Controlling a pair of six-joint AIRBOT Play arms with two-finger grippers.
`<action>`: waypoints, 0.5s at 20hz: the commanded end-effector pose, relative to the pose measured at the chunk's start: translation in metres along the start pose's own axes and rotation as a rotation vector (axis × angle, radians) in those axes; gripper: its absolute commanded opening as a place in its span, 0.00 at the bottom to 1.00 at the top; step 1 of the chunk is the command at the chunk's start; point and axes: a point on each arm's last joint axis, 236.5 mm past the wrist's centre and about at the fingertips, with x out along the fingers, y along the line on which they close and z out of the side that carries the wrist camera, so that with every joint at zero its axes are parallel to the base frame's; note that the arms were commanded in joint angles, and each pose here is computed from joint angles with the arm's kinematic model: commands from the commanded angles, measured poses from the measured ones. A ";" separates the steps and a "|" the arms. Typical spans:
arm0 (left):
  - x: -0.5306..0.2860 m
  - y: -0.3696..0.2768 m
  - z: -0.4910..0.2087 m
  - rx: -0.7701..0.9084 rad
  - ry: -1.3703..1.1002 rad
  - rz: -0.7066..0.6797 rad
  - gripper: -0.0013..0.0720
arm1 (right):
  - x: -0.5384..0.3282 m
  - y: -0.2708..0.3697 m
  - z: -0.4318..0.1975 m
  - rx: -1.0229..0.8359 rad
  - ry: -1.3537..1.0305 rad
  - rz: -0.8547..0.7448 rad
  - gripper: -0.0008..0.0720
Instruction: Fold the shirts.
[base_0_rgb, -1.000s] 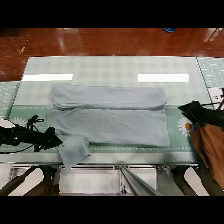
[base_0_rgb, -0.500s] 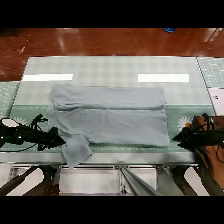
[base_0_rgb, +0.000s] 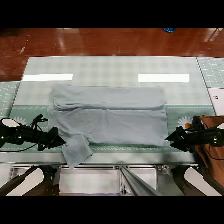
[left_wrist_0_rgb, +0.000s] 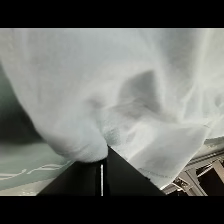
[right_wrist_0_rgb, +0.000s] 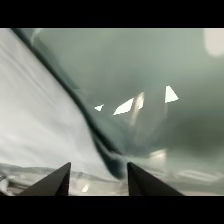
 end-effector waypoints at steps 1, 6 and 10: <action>0.000 0.002 0.008 0.000 -0.032 0.008 0.04 | 0.021 0.019 0.011 -0.026 0.010 0.062 0.57; -0.025 -0.014 0.027 0.048 -0.076 -0.001 0.04 | 0.011 0.067 0.025 -0.229 -0.024 0.085 0.05; -0.090 -0.058 0.079 0.157 -0.254 -0.034 0.04 | -0.033 0.099 0.055 -0.343 -0.117 0.058 0.05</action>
